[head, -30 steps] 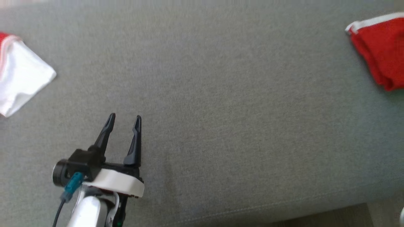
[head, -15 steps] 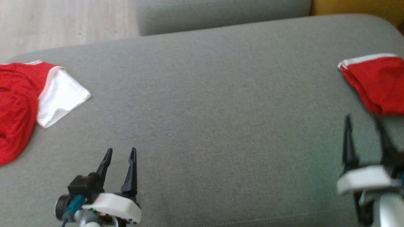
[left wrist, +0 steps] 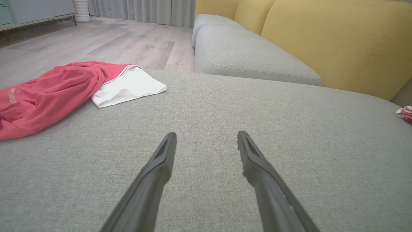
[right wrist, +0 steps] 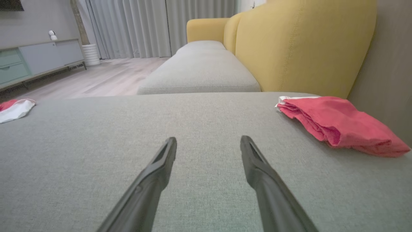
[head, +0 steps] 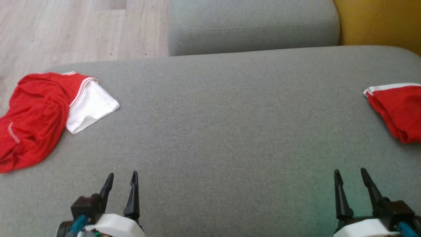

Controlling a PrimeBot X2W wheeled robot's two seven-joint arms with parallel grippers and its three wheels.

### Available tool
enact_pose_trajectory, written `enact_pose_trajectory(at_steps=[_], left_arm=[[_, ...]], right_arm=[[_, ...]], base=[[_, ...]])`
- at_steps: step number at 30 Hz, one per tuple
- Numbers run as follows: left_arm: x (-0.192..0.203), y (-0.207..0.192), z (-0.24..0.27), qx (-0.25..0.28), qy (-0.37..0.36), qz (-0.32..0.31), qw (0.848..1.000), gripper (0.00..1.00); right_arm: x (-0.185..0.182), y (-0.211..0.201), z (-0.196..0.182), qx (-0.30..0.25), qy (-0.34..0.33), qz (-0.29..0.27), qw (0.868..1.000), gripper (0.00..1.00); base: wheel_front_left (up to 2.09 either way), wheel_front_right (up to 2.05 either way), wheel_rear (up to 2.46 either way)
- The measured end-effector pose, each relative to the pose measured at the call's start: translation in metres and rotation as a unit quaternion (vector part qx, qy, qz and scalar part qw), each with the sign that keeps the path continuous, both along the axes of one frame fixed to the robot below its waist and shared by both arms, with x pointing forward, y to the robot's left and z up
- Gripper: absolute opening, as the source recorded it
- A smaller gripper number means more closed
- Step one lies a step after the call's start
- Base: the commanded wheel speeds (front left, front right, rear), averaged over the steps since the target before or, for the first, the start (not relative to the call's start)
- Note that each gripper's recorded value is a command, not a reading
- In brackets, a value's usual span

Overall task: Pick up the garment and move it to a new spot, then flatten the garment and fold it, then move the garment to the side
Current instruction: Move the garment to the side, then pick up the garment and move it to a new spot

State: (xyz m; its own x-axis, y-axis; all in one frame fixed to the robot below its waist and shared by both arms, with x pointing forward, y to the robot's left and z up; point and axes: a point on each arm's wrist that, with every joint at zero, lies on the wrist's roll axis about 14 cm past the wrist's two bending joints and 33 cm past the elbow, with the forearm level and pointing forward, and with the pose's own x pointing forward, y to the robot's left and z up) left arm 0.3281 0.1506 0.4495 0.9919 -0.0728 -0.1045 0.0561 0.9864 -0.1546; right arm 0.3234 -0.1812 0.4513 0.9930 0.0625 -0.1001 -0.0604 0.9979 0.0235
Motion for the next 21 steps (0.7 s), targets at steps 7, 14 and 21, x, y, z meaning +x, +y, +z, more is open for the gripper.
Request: enact_pose_trajectory(at_steps=[7, 14, 21], left_arm=[[-0.013, 0.011, -0.007, -0.001, 0.010, 0.015, 1.000, 1.00], [-0.015, 0.014, -0.007, 0.004, 0.010, 0.020, 1.000, 1.00], [-0.018, 0.018, -0.008, 0.000, 0.011, 0.026, 1.000, 1.00]], right_arm=[[0.002, 0.011, 0.008, 0.007, -0.013, 0.016, 1.000, 1.00], [0.004, 0.015, 0.008, 0.007, -0.013, 0.023, 1.000, 1.00], [0.009, 0.023, 0.005, 0.011, -0.009, 0.035, 0.999, 1.00]], base=[[0.00, 0.00, 0.00], [0.00, 0.00, 0.00], [0.00, 0.00, 0.00]])
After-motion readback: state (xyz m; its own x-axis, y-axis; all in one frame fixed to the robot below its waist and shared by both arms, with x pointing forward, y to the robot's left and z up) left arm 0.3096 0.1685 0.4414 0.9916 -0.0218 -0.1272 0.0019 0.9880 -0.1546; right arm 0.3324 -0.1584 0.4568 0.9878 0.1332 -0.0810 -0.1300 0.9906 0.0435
